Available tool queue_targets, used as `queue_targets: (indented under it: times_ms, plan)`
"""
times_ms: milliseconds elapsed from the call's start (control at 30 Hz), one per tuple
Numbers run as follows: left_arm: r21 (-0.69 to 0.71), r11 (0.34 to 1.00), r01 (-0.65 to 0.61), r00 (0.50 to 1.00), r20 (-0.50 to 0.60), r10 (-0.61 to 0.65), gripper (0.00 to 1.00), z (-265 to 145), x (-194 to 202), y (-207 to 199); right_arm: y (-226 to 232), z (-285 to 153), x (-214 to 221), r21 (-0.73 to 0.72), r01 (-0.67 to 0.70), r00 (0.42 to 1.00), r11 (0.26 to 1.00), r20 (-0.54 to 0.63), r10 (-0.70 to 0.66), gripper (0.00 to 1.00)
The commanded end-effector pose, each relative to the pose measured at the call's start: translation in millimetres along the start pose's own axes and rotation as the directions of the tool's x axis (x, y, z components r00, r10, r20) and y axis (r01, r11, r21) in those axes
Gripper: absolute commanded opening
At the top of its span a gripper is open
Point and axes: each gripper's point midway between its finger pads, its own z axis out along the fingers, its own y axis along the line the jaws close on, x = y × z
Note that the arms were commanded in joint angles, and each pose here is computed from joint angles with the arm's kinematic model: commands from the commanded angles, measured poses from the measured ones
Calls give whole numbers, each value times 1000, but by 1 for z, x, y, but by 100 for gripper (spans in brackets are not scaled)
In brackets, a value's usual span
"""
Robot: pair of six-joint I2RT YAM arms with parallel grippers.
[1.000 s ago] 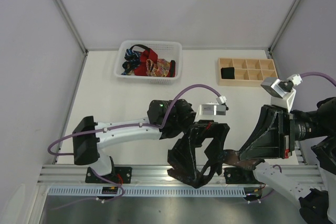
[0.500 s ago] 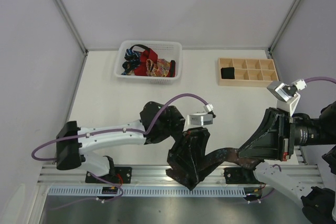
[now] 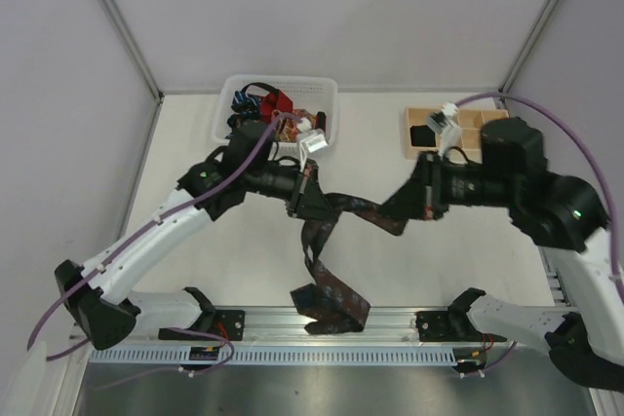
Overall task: Roll the ties
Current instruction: Move the tie to the center of the board
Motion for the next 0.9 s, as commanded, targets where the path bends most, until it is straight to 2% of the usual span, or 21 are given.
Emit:
queue_targets:
  times_ms: [0,133,167,267,300,467,567,600,667,700,733,767,800,833,867]
  plan:
    - [-364,931,13,1000,-7,-17,0,-67,19,36,20,33,-40,-124,70,996,990,65,-63,0]
    - [-522,853,8,993,103,54,0,-124,-9,26,50,58,-57,-244,111,994,963,45,-103,0]
    - [-587,810,15,993,105,57,0,-137,-8,27,55,62,-60,-262,103,995,960,33,-97,0]
    - [-623,782,7,982,153,113,0,-159,-29,2,77,75,-72,-326,121,993,938,21,-120,0]
    - [-660,751,22,977,174,124,0,-168,-35,2,89,71,-77,-346,140,990,928,33,-137,0]
    - [-728,686,11,945,231,230,0,-199,-65,-23,96,82,-86,-361,132,990,923,-3,-142,0]
    - [-680,733,-10,956,209,208,1,-180,-72,-13,76,84,-85,-261,96,994,961,-27,-107,0]
    - [-626,780,-14,968,186,167,0,-164,-67,-8,64,83,-79,-204,69,995,976,-50,-81,0]
    - [-580,814,-10,973,181,140,0,-142,-76,12,24,81,-79,-48,38,999,998,-35,-39,0]
    - [-555,832,13,984,155,89,1,-127,-66,30,5,79,-80,21,12,1000,1000,-24,-12,0]
    - [-525,851,7,983,158,89,0,-113,-74,44,-13,76,-78,77,-24,999,997,-26,26,0]
    - [-497,867,24,986,153,61,0,-103,-72,53,-54,74,-77,168,-100,994,981,-16,104,0]
    - [-470,881,47,992,127,16,0,-89,-63,69,-66,62,-70,196,-126,992,973,1,128,0]
    - [-449,893,34,991,134,30,0,-80,-69,78,-87,53,-69,249,-169,986,954,35,166,0]
    - [-423,904,64,995,98,-25,0,-62,-63,100,-126,45,-61,327,-232,972,916,54,227,0]
